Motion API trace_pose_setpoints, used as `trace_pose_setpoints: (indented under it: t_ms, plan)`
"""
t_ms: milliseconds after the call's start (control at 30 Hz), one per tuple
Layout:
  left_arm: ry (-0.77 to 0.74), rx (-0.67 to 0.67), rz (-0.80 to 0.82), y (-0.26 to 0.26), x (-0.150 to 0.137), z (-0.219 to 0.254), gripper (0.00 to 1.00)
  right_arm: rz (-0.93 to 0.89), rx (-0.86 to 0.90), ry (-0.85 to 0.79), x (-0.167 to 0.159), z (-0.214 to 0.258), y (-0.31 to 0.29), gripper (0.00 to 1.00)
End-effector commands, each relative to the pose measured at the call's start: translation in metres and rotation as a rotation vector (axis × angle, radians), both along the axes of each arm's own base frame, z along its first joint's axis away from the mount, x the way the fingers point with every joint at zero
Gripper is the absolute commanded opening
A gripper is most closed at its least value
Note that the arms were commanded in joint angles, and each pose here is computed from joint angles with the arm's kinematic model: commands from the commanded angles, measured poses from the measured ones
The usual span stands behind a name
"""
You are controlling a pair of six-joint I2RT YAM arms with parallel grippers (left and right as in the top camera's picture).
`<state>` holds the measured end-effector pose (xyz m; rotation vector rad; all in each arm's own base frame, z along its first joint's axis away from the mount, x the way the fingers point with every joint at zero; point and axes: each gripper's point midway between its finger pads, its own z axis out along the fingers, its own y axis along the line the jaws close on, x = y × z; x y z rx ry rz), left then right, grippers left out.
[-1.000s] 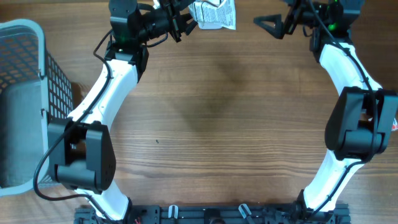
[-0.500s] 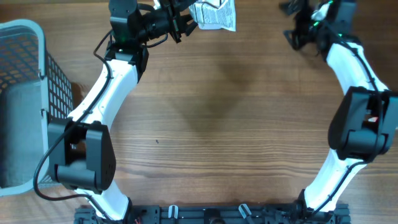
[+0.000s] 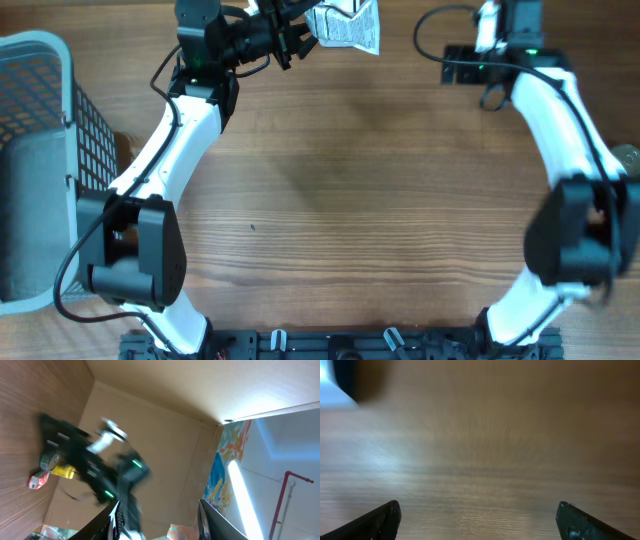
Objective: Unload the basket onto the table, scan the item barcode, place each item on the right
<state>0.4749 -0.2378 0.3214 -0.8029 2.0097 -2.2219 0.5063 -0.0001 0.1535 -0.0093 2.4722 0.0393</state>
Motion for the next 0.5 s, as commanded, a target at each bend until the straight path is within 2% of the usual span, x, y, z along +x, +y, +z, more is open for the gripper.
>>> trace_pose_setpoints:
  t_ms: [0, 100, 233, 333, 467]
  plan:
    - [-0.046, 0.009, -0.035, -0.002, -0.006, 0.007, 0.44, 0.065, -0.02, -0.214, -0.028, 0.111, 0.014, 1.0]
    - [-0.045, 0.009, -0.036, -0.002, -0.006, 0.007, 0.44, 0.278, 0.092, -0.307, -0.063, 0.162, 0.059, 1.0]
    - [-0.042, 0.009, -0.036, -0.002, -0.006, 0.006, 0.43, 0.532, 0.291, -0.368, -0.106, 0.202, 0.108, 1.0]
    - [-0.038, 0.008, -0.039, -0.002, -0.007, 0.006, 0.44, 0.686, 0.41, -0.369, -0.127, 0.212, 0.135, 1.0]
    - [-0.039, 0.008, -0.055, -0.003, -0.009, 0.006, 0.44, 0.788, 0.428, -0.349, -0.136, 0.205, 0.156, 1.0]
